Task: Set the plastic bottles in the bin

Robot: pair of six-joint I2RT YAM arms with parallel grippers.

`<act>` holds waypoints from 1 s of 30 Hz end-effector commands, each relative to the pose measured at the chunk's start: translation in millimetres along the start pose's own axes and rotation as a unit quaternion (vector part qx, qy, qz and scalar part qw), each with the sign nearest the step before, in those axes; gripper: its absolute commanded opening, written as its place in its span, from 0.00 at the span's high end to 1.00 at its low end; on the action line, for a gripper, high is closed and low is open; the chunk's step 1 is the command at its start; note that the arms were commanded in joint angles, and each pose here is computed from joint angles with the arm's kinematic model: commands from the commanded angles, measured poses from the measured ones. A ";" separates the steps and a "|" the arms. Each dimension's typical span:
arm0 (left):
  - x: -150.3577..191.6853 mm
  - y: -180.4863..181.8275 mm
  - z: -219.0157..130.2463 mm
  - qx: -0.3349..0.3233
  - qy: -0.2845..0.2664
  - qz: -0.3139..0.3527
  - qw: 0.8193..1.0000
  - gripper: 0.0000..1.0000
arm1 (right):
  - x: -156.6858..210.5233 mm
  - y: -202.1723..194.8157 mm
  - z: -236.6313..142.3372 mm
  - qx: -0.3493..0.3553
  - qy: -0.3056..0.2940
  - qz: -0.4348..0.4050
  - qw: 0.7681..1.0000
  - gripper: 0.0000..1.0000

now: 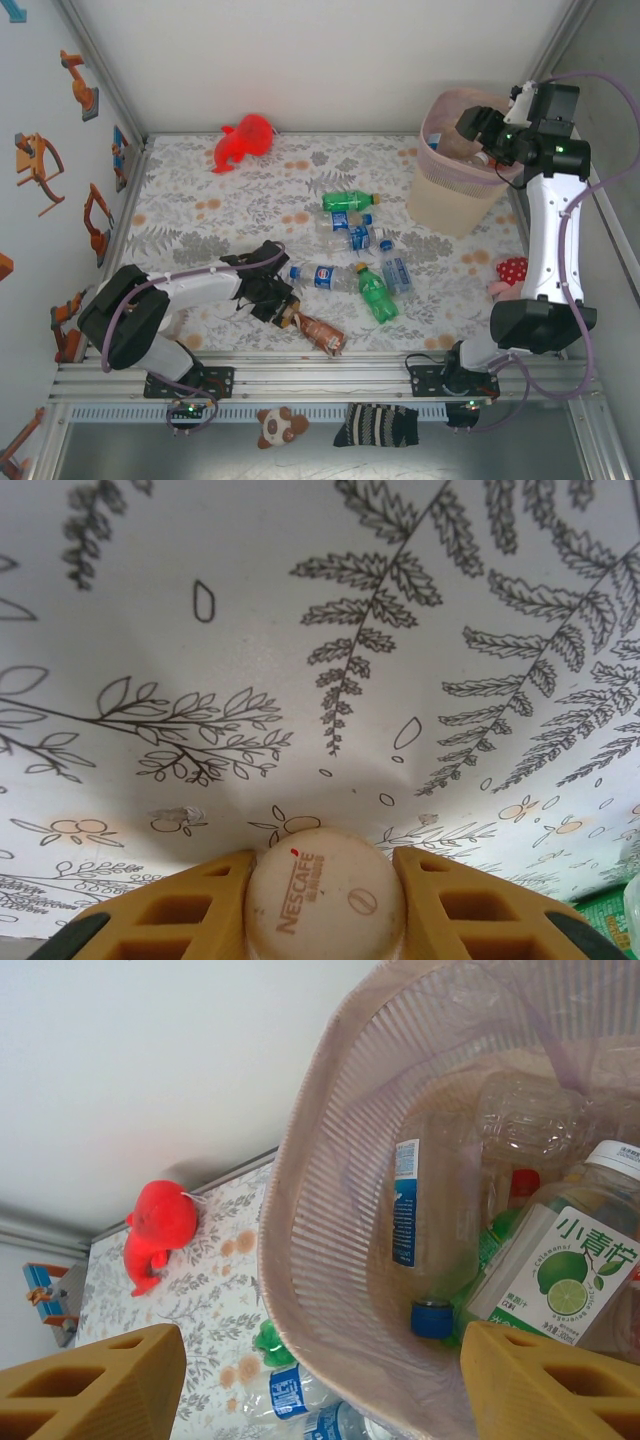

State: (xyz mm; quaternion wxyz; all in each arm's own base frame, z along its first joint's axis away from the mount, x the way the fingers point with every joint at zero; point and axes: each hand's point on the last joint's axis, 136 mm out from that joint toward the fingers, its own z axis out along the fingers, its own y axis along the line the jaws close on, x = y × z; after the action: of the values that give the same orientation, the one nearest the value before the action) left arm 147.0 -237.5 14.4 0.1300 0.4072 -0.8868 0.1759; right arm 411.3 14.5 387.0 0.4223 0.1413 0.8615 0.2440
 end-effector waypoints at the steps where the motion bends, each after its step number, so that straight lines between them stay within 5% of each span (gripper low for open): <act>1: -8.8 2.2 -8.0 0.000 -0.025 -0.021 0.999 0.72 | -4.0 15.0 -18.4 -0.015 -0.017 -0.016 1.000 0.28; 10: -19.8 -48.7 -93.8 0.081 -0.135 0.125 0.980 0.74 | 3.4 30.0 -27.9 -0.046 -0.018 -0.039 0.998 0.28; 18: -4.7 -105.5 -173.8 0.205 -0.206 0.307 0.906 0.83 | 15.5 64.0 -30.6 -0.136 -0.022 -0.079 0.987 0.29; 24: 17.6 -135.1 -239.6 0.302 -0.261 0.430 0.810 0.87 | 40.5 107.4 -36.7 -0.237 -0.015 -0.140 0.961 0.33; 30: 63.6 -154.4 -305.2 0.398 -0.303 0.552 0.667 0.92 | 82.0 155.3 -49.6 -0.334 -0.006 -0.228 0.915 0.34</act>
State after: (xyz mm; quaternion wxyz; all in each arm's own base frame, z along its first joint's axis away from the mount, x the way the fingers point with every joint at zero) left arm 256.0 -234.0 283.7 -0.3495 -0.0009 -0.8544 0.3845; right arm 350.7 143.7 415.7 0.4553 -0.1188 0.7888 0.3955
